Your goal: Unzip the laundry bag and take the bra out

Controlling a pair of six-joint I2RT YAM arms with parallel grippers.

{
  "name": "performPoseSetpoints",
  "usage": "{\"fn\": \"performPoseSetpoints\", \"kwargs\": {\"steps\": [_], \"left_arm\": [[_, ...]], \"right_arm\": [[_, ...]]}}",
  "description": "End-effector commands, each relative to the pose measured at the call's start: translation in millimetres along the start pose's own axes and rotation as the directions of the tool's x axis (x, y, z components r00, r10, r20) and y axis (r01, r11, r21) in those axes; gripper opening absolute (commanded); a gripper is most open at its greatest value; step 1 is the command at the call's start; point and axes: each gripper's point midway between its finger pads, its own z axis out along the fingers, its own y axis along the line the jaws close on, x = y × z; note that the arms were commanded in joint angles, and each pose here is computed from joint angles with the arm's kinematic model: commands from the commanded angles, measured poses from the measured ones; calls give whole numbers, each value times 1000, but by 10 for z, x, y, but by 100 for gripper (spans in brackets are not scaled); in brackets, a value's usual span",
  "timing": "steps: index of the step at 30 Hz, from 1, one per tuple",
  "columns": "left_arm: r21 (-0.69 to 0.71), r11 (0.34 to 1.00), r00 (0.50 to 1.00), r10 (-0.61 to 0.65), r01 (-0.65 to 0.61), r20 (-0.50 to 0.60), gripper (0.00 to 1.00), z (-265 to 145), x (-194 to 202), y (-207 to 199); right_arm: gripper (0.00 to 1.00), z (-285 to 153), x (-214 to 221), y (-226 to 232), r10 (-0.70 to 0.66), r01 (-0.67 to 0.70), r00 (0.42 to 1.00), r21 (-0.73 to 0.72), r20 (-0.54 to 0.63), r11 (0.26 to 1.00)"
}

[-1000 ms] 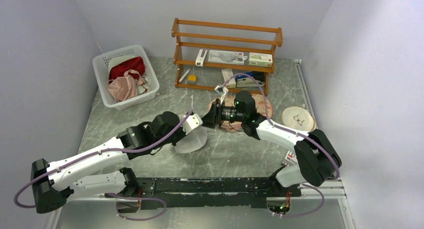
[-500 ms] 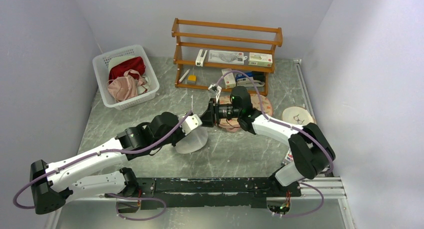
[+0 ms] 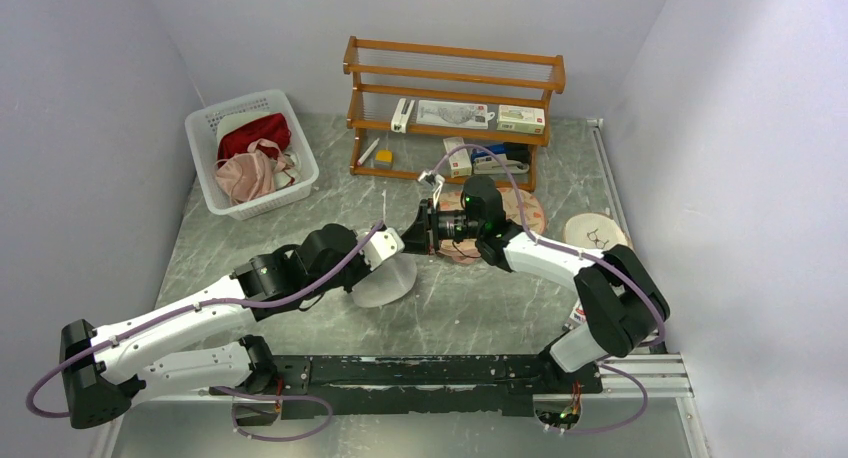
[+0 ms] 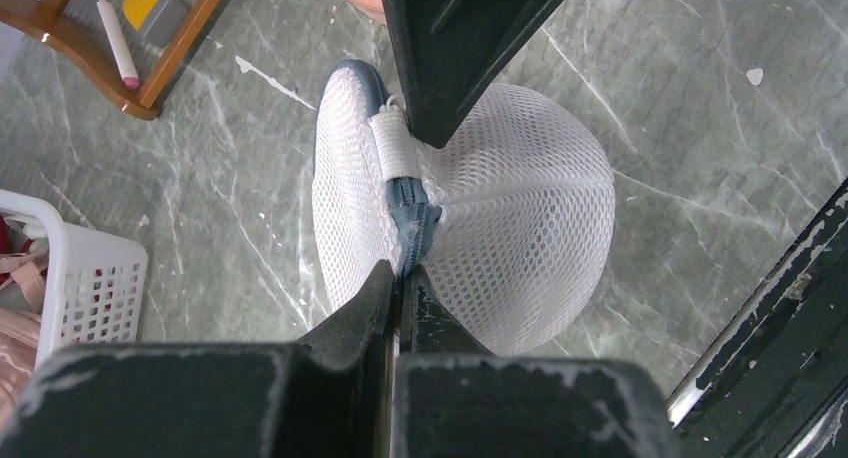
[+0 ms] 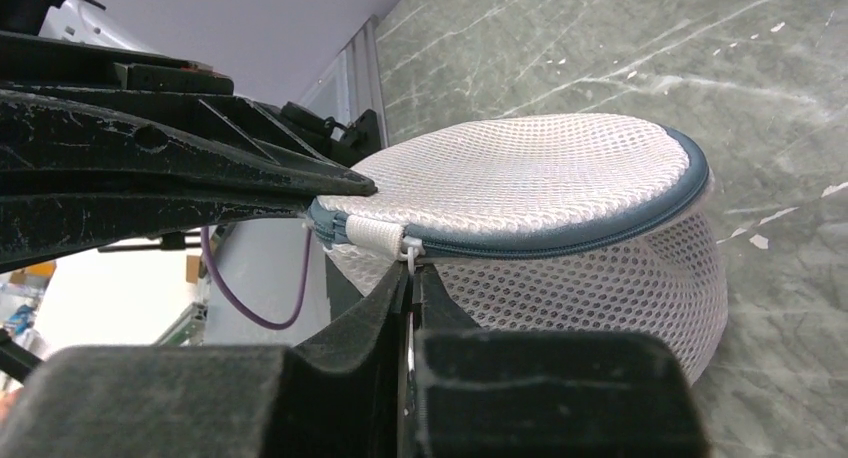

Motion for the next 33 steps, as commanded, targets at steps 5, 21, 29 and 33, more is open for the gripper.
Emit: {"fn": "performPoseSetpoints", "kwargs": {"steps": [5, 21, 29, 33], "left_arm": [[7, 999, 997, -38, 38, 68, 23, -4, -161, -20], [69, 825, 818, -565, 561, 106, 75, -12, -489, -193], [85, 787, 787, -615, 611, 41, 69, 155, -478, -331], [44, 798, 797, -603, 601, 35, 52, 194, -407, -288]], "right_arm": [[0, -143, -102, -120, -68, 61, 997, 159, 37, 985], [0, -146, 265, 43, -6, 7, 1000, 116, -13, 993], [0, -116, 319, 104, -19, 22, 999, 120, -26, 992], [0, -122, 286, 166, -42, 44, 999, 116, -15, 992]]}}
